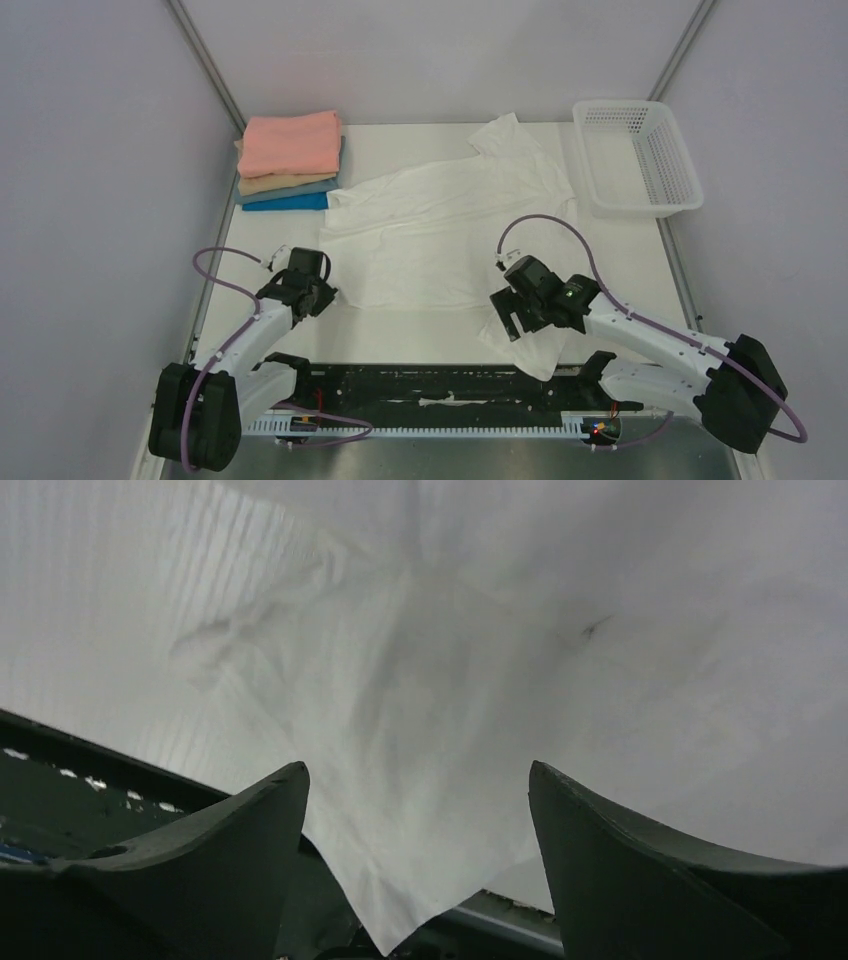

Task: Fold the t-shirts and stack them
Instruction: Grab the side of the flattened tshirt closest away from the robot with both arms

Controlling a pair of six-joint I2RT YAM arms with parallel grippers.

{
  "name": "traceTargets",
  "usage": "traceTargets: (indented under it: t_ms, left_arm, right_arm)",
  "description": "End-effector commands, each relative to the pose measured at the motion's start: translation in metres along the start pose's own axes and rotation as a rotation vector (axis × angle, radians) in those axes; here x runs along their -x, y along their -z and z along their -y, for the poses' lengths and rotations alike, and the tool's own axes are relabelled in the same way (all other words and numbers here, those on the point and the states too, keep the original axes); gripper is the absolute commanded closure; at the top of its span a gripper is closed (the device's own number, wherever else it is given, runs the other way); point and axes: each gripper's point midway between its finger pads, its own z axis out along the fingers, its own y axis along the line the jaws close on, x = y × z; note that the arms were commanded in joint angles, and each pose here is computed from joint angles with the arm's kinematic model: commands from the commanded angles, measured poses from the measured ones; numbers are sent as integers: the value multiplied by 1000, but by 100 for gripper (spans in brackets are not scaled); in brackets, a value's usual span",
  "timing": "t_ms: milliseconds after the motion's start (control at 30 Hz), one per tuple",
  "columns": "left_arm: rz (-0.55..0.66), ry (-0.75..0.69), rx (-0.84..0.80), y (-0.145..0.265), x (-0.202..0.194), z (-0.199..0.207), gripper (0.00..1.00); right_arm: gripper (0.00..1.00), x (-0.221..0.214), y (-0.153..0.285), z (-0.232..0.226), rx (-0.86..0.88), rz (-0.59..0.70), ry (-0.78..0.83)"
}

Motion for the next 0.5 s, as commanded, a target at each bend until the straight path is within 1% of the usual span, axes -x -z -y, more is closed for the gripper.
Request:
traceTargets:
  t_ms: [0,100,200,300,367,467]
  left_arm:
    - [-13,-28,-17,-1,-4,0,98]
    - [-12,-31,-19,1,-3,1,98]
    - [6,-30,-11,2,0,-2,98]
    - [24,-31,2,3,4,-5,98]
    - [33,-32,4,4,5,-5,98]
    - [34,-32,3,4,6,-5,98]
  right_arm:
    - [20,-63,7,-16,69,-178,-11]
    - [26,-81,1,-32,127,-221,31]
    - [29,-89,0,-46,156,-248,83]
    - [30,-94,-1,-48,143,-253,101]
    - [33,-100,-5,-43,124,-255,96]
    - [38,-107,-14,-28,38,-251,70]
